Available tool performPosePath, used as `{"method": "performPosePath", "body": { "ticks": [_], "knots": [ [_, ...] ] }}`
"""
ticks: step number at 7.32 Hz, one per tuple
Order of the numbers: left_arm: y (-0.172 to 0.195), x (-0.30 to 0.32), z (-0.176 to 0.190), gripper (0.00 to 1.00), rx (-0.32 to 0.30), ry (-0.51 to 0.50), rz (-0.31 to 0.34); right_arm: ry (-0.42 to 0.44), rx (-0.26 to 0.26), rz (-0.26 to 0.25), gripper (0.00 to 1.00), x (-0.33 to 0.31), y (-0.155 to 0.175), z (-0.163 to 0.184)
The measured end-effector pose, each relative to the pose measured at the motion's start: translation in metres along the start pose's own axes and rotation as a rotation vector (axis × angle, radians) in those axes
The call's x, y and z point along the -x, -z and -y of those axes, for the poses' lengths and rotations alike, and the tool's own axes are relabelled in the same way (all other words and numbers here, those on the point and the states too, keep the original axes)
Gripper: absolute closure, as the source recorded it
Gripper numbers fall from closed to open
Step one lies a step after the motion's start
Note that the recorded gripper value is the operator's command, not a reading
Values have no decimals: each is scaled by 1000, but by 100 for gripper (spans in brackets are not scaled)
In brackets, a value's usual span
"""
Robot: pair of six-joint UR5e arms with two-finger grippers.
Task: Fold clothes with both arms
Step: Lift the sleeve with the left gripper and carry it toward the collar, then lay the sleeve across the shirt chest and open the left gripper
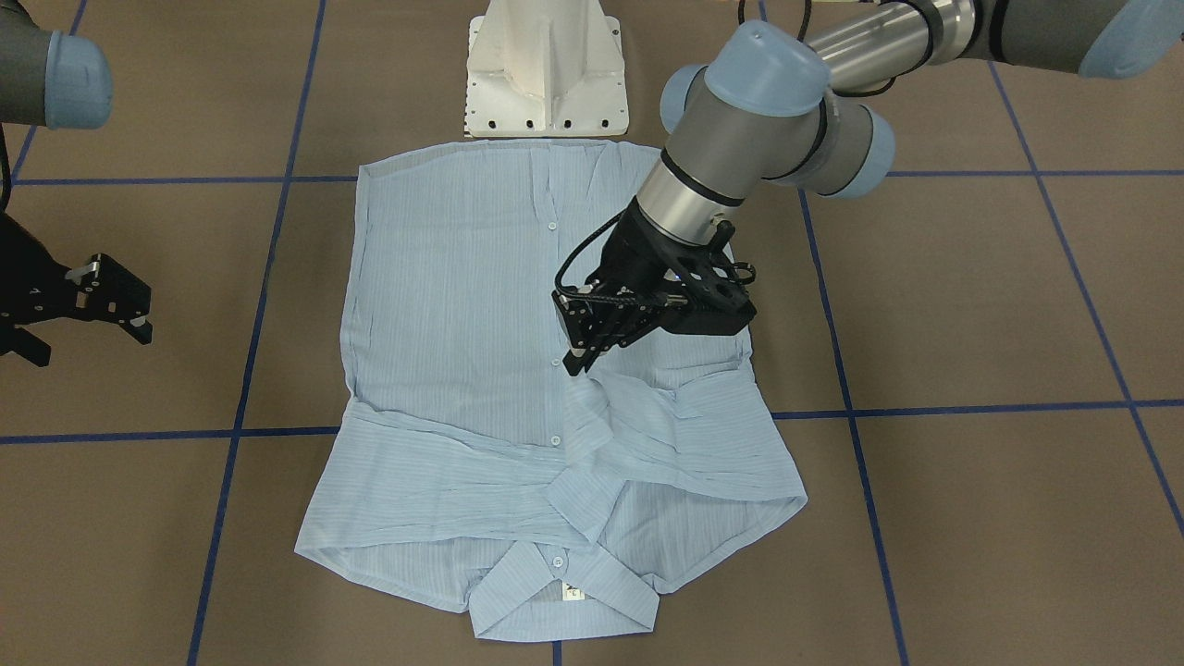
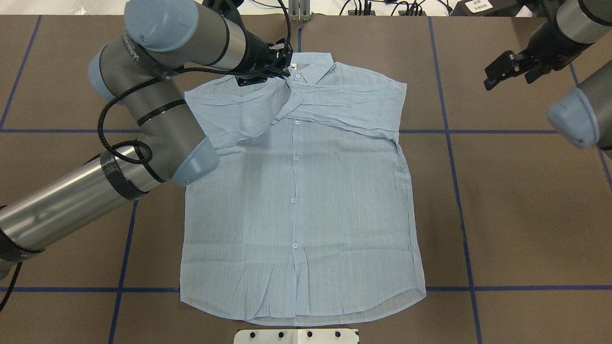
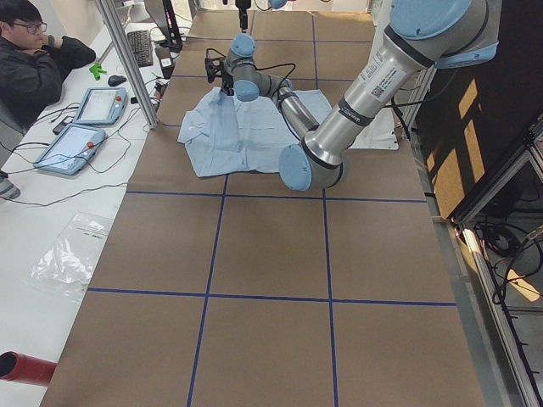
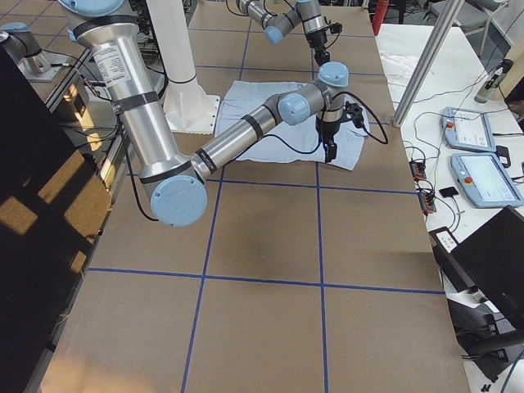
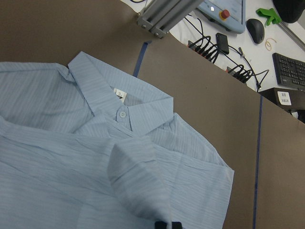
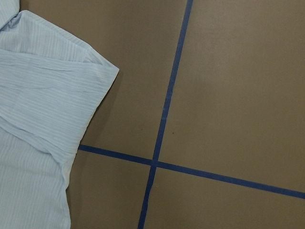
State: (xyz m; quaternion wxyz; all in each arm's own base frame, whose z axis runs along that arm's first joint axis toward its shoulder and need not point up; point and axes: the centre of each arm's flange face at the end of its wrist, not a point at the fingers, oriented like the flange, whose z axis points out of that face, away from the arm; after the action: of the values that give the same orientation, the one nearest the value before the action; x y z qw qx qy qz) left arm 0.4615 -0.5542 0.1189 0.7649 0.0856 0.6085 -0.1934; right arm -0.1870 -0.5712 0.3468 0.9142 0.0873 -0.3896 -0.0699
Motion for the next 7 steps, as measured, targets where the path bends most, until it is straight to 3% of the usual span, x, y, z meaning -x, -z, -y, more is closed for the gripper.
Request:
{"method": "performPosePath", "body": {
  "ticks": [2, 5, 6, 7],
  "knots": [
    [-26, 0, -17, 100, 31, -4, 6, -4, 3, -2, 0, -1, -2, 0],
    [-72, 6, -11, 100, 36, -2, 26, -10, 10, -6, 0, -4, -5, 1],
    [-84, -1, -27, 10, 50, -9, 27, -11, 12, -5, 0, -4, -6, 1],
    [-97, -16, -61, 0, 68, -11, 16, -12, 12, 0, 0, -4, -5, 2]
  ]
}}
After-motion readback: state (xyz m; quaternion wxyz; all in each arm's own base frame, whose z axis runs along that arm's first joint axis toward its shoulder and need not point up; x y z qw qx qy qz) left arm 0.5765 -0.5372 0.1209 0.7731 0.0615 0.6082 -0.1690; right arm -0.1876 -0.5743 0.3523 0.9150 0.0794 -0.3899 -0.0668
